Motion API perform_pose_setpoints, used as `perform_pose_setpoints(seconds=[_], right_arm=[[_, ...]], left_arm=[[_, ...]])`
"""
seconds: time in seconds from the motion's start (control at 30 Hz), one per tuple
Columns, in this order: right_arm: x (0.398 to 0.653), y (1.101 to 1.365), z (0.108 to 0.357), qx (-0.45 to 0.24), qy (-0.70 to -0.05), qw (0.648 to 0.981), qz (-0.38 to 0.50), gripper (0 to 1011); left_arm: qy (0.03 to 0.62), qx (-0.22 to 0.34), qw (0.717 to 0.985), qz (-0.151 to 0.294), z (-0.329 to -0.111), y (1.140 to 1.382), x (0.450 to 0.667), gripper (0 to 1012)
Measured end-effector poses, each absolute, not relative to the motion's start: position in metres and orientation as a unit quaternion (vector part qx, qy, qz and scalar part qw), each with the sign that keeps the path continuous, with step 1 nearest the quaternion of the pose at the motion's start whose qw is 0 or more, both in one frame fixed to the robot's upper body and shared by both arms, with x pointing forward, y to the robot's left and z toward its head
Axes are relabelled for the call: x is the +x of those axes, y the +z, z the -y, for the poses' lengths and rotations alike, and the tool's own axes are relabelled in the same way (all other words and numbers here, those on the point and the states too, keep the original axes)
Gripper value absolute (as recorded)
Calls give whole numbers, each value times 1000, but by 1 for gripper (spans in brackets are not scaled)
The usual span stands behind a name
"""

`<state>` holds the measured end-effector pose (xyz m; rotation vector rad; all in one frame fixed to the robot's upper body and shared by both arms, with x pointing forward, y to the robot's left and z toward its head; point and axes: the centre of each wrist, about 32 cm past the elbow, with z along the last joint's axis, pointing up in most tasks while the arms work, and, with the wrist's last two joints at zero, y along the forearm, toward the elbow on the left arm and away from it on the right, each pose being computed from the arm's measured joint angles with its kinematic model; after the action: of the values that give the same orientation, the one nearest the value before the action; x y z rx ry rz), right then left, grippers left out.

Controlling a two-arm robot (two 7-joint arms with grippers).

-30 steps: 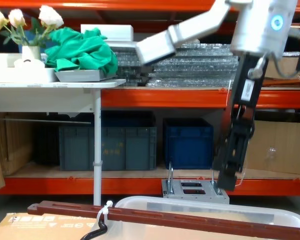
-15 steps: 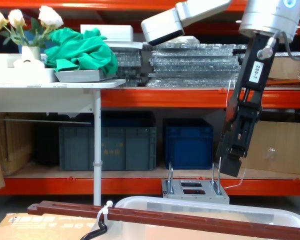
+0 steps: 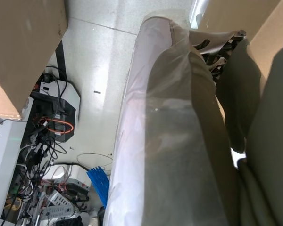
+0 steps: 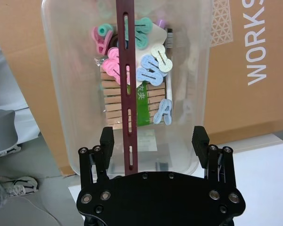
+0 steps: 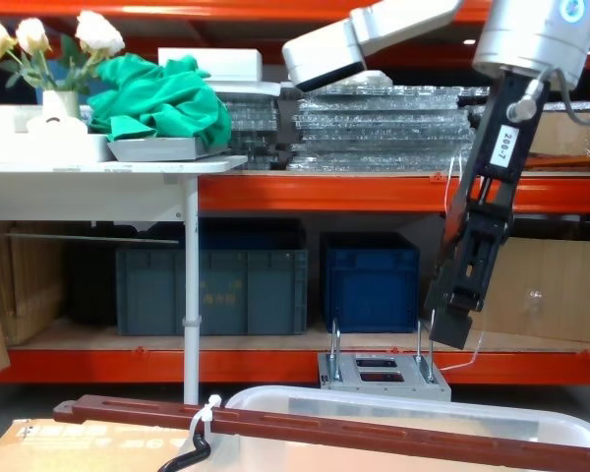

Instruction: Use one hand to grasp the basket and place it at the designated location.

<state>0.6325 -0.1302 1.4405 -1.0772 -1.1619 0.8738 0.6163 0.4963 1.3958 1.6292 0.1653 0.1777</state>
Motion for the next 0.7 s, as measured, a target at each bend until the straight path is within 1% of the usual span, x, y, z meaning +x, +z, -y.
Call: perform_pose_setpoints(seconds=[0.2, 0.53, 0.7], right_arm=[[635, 1436, 126, -465, 383, 617, 506, 1000], [641, 1418, 117, -461, 404, 618, 493, 1000], [637, 1415, 112, -454, 415, 614, 494, 1000]], left_arm=[[79, 726, 680, -74, -496, 1396, 616, 0], [79, 726, 680, -74, -496, 1396, 616, 0], [79, 726, 680, -74, -496, 1396, 616, 0]])
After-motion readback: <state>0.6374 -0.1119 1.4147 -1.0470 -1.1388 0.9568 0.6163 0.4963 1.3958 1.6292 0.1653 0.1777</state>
